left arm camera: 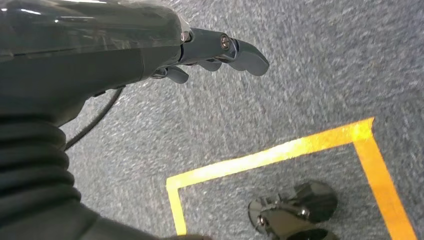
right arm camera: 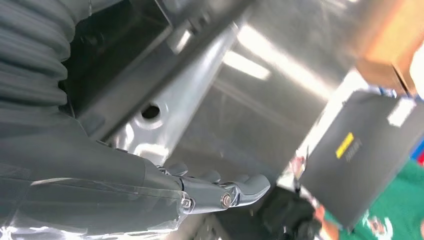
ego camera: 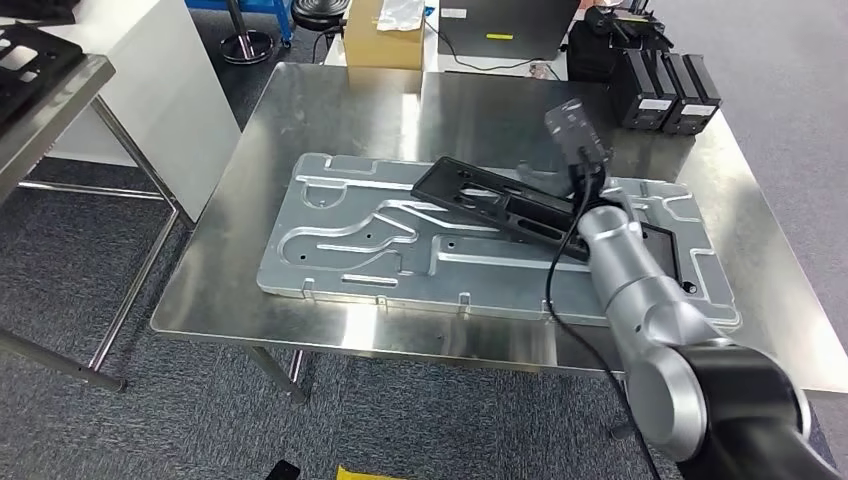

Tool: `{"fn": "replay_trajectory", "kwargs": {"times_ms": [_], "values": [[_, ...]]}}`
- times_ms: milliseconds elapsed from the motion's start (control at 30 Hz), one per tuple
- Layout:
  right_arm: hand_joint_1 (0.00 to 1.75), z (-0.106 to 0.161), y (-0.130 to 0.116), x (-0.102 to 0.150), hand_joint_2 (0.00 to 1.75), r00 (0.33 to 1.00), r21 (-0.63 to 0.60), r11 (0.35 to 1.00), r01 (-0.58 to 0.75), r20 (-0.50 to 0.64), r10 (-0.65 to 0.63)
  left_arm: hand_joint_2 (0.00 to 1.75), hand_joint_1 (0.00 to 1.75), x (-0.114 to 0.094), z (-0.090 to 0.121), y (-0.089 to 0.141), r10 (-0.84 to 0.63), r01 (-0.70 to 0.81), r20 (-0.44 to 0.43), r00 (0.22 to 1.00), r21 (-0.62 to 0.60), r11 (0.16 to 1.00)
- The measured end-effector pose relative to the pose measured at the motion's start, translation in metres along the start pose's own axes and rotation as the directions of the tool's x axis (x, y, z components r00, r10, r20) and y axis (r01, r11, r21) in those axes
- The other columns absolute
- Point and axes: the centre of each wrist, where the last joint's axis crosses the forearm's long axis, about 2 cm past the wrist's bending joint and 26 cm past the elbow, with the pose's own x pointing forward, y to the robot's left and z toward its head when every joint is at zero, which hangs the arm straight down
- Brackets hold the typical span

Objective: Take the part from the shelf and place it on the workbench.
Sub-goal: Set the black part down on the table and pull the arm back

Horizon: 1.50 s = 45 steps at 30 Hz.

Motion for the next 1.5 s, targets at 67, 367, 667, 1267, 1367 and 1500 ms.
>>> {"fn": "replay_trajectory", "kwargs": {"times_ms": [67,367,667,1267,1367,1500], "values": [[0.0,-0.003,-0.012,-0.002,1.31,1.0,-0.031,0.999,0.022,-0.007,-0.022,0.0,0.0,0.002,-0.001,0.001,0.001,-0.001,0.009,1.0,0.005,1.0],[0.0,-0.007,-0.088,-0.035,0.0,0.845,-0.199,0.833,0.515,-0.046,-0.533,0.0,0.0,0.011,-0.002,0.003,0.0,-0.002,0.062,0.998,0.03,1.0],[0.0,0.0,-0.107,-0.052,0.0,0.658,-0.094,0.654,0.751,0.186,-0.73,0.0,0.0,0.012,-0.002,0.004,0.058,-0.06,0.059,0.997,0.045,0.997],[0.0,0.118,0.028,0.005,0.0,0.709,0.045,0.945,0.325,0.65,-0.274,0.0,0.0,-0.02,0.009,-0.017,0.19,-0.19,-0.068,0.979,0.001,0.982],[0.0,0.137,0.041,0.032,0.0,0.64,0.055,0.961,0.27,0.736,-0.222,0.0,0.0,-0.02,0.009,-0.017,0.19,-0.19,-0.069,0.979,-0.001,0.982],[0.0,0.165,0.054,0.055,0.0,0.574,0.002,0.978,0.207,0.809,-0.123,0.0,0.0,-0.021,0.01,-0.018,0.181,-0.182,-0.085,0.98,-0.004,0.983]]}}
